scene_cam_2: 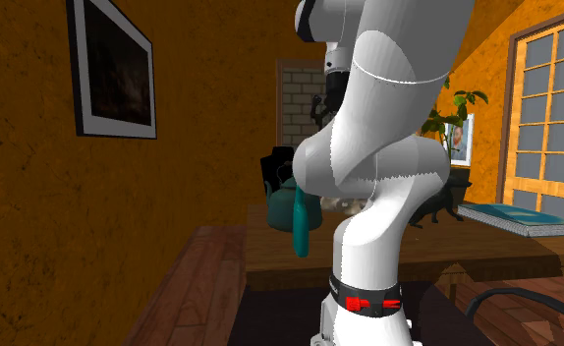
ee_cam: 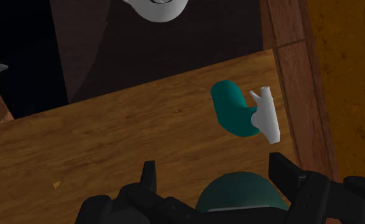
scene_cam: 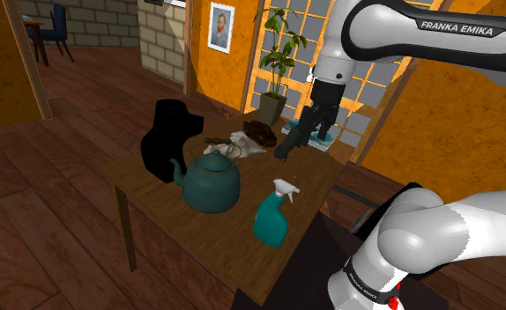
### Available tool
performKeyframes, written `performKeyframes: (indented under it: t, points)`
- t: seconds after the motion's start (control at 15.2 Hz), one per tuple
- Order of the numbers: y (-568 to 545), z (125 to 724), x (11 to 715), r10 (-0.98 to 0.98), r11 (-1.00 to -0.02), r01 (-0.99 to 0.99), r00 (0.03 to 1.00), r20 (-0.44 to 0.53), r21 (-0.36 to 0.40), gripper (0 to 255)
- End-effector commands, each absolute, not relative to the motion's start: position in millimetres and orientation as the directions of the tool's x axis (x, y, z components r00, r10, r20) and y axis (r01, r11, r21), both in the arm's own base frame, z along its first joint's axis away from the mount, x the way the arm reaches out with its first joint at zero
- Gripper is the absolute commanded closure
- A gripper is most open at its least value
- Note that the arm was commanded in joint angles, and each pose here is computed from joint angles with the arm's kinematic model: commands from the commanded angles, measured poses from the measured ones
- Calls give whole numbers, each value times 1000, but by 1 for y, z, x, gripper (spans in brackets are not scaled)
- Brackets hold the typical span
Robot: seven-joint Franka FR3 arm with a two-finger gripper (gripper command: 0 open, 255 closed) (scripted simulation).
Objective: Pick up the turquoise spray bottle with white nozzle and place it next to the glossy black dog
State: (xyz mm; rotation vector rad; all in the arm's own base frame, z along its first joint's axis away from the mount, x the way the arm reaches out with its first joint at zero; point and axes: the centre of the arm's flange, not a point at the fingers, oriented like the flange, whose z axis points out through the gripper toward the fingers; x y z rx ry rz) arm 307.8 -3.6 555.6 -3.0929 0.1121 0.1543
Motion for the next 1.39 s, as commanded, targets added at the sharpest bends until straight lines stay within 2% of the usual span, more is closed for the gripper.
performKeyframes:
  t: [0.0,0.66,1.32]
  points:
    - [-4,556,308,-70,-996,-74,992,-101,-39,0]
    - [98,474,290,16,-999,14,998,-54,-31,0]
    - [99,434,287,16,-999,14,998,-54,-31,0]
